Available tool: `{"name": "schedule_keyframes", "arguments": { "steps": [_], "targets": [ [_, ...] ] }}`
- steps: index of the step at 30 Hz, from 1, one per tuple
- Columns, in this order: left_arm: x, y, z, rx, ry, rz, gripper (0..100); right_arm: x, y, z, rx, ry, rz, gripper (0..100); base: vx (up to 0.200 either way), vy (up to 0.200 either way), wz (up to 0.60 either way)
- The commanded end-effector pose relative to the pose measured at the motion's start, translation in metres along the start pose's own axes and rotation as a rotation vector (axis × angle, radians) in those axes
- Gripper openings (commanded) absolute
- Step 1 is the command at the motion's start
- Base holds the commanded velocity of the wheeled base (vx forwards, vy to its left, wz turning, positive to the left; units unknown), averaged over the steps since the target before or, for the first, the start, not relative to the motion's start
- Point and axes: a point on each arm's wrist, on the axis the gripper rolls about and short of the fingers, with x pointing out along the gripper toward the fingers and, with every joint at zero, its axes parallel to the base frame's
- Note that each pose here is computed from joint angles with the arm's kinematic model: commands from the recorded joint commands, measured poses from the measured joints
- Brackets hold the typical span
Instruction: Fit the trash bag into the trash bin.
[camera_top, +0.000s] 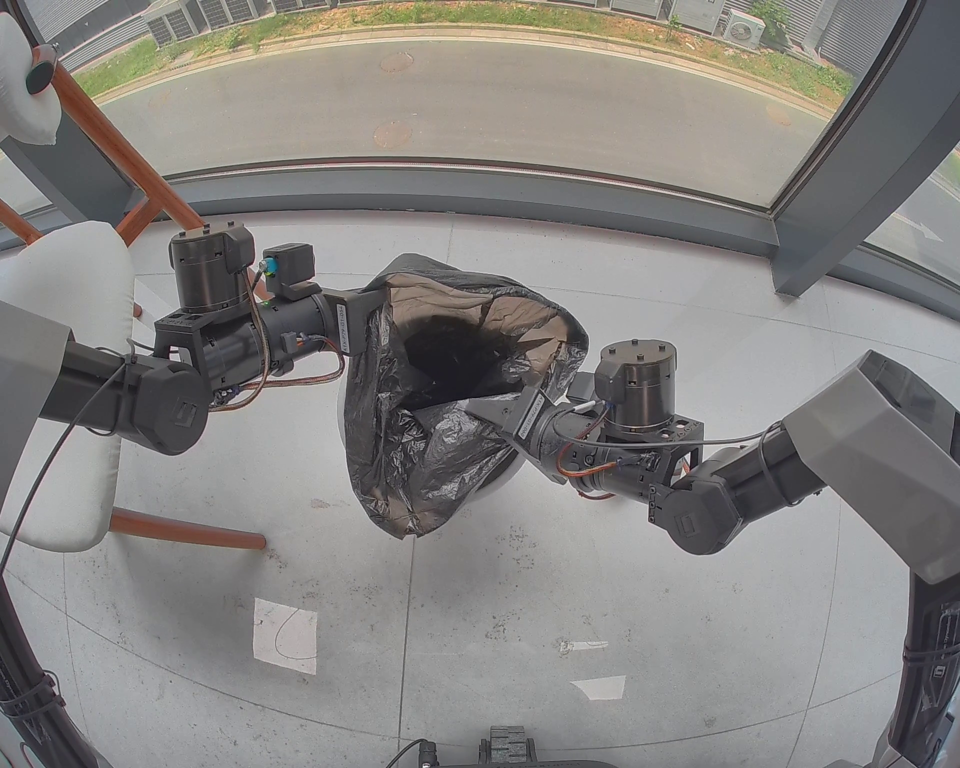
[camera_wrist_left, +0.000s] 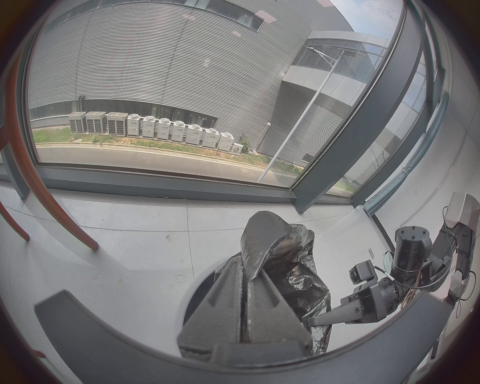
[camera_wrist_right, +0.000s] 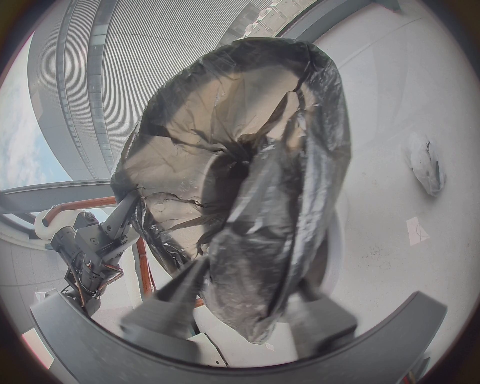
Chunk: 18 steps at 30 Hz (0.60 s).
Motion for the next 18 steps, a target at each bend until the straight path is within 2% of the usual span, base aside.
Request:
{"name": "schedule_keyframes", "arguments": {
  "steps": [1, 6, 8, 14, 18],
  "targets": [
    [-0.001, 0.000, -0.001, -0.001, 0.003, 0.003, 0, -0.003, 0.000, -0.002, 0.000, 0.006, -0.005, 0, 0.000, 0.000, 0.00],
    [-0.002, 0.001, 0.000, 0.000, 0.002, 0.010, 0, -0.021, 0.011, 0.008, 0.003, -0.002, -0.011, 0, 0.000, 0.000, 0.00],
    [-0.002, 0.002, -0.002, -0.003, 0.007, 0.015, 0, -0.030, 0.011, 0.011, 0.009, 0.009, -0.038, 0, 0.000, 0.000, 0.00],
    [-0.004, 0.005, -0.006, -0.011, 0.023, 0.025, 0, -0.050, -0.007, 0.020, 0.022, 0.003, -0.113, 0, 0.000, 0.000, 0.00],
    [-0.004, 0.006, -0.007, -0.010, 0.025, 0.034, 0, -0.051, -0.020, 0.020, -0.003, 0.008, -0.151, 0, 0.000, 0.000, 0.00]
  ]
}}
